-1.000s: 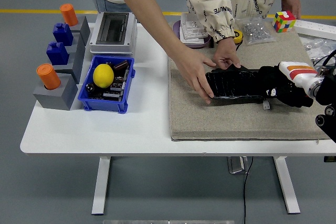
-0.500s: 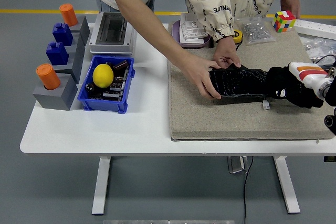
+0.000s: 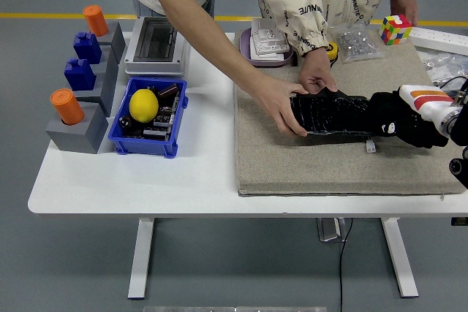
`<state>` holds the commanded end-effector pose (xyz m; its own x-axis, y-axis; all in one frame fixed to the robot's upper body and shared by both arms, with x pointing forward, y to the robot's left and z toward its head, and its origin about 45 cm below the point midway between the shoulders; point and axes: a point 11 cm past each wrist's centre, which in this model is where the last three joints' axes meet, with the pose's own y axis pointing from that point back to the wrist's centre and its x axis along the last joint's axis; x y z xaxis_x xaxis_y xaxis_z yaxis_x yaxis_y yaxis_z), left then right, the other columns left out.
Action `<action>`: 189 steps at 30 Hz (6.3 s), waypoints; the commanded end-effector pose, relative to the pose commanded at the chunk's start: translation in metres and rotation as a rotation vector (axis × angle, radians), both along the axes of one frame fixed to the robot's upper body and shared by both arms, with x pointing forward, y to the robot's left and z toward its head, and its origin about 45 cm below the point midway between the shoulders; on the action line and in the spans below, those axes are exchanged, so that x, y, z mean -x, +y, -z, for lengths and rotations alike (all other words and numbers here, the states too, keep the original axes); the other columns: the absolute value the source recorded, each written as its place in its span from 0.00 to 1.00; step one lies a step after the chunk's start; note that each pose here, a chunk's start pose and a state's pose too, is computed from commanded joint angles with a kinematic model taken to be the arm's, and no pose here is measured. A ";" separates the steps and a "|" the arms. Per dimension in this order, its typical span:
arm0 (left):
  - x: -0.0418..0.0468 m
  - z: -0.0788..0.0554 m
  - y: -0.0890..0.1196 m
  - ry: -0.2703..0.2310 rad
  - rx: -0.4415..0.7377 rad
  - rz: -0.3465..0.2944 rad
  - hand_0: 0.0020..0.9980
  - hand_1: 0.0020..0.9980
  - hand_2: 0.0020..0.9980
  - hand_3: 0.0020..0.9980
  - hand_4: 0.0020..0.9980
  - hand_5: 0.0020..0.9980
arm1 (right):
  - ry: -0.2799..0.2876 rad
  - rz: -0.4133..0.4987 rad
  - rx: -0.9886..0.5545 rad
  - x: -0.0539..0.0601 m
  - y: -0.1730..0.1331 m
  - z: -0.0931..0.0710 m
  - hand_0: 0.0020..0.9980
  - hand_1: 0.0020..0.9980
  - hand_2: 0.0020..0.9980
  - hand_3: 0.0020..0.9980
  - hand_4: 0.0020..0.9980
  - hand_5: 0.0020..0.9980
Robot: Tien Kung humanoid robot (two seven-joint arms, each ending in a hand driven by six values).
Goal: Pick the rag up,wipe the panel,place it on the desk
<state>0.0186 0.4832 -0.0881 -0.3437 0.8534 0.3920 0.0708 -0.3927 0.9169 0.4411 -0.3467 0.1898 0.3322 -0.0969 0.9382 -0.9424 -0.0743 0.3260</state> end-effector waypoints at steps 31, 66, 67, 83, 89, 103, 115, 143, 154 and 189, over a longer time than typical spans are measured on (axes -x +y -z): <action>0.0012 -0.001 0.002 0.005 -0.003 0.006 0.65 0.70 0.75 0.57 0.60 0.48 | -0.003 -0.007 -0.007 -0.001 0.006 0.000 0.30 0.45 0.50 0.50 0.78 0.23; 0.0007 -0.001 0.002 -0.001 -0.006 0.002 0.65 0.70 0.75 0.57 0.60 0.48 | -0.029 -0.017 0.040 -0.011 -0.001 -0.021 0.30 0.45 0.50 0.50 0.79 0.23; 0.0015 -0.001 0.003 0.001 -0.006 0.001 0.65 0.70 0.75 0.57 0.60 0.48 | -0.030 -0.016 0.040 -0.011 -0.001 -0.022 0.30 0.45 0.50 0.50 0.79 0.23; 0.0013 -0.001 0.002 0.001 -0.006 0.001 0.65 0.70 0.75 0.57 0.60 0.48 | -0.024 -0.012 0.033 -0.009 -0.001 -0.018 0.30 0.45 0.50 0.50 0.78 0.24; 0.0019 -0.001 0.002 0.002 -0.005 0.000 0.65 0.70 0.75 0.57 0.60 0.48 | -0.023 -0.011 0.032 -0.009 0.000 -0.017 0.30 0.45 0.50 0.50 0.78 0.24; 0.0022 -0.001 0.002 0.002 -0.005 0.002 0.65 0.70 0.75 0.57 0.60 0.48 | -0.015 -0.018 0.015 -0.008 0.008 -0.011 0.30 0.45 0.50 0.50 0.78 0.23; 0.0043 -0.001 0.003 0.006 -0.006 0.002 0.65 0.70 0.75 0.57 0.60 0.48 | -0.019 -0.054 -0.011 -0.010 0.031 -0.008 0.30 0.45 0.50 0.49 0.78 0.23; 0.0020 -0.002 0.005 0.004 -0.011 0.007 0.65 0.70 0.75 0.57 0.60 0.48 | 0.001 -0.242 -0.073 -0.005 0.131 0.000 0.30 0.45 0.50 0.50 0.79 0.23; 0.0018 -0.003 0.006 0.007 -0.013 0.011 0.65 0.70 0.75 0.57 0.60 0.48 | 0.007 -0.362 -0.077 0.002 0.185 -0.002 0.30 0.45 0.50 0.50 0.79 0.24; 0.0030 -0.001 0.004 0.004 -0.009 0.005 0.65 0.70 0.75 0.57 0.60 0.48 | 0.019 -0.148 -0.013 -0.003 0.072 0.002 0.30 0.45 0.50 0.50 0.80 0.24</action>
<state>0.0155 0.4869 -0.0867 -0.3383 0.8515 0.4007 0.0723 -0.4010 0.9132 0.4439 -0.2751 0.1883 0.3618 -0.0577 0.9305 -0.9144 -0.2161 0.3422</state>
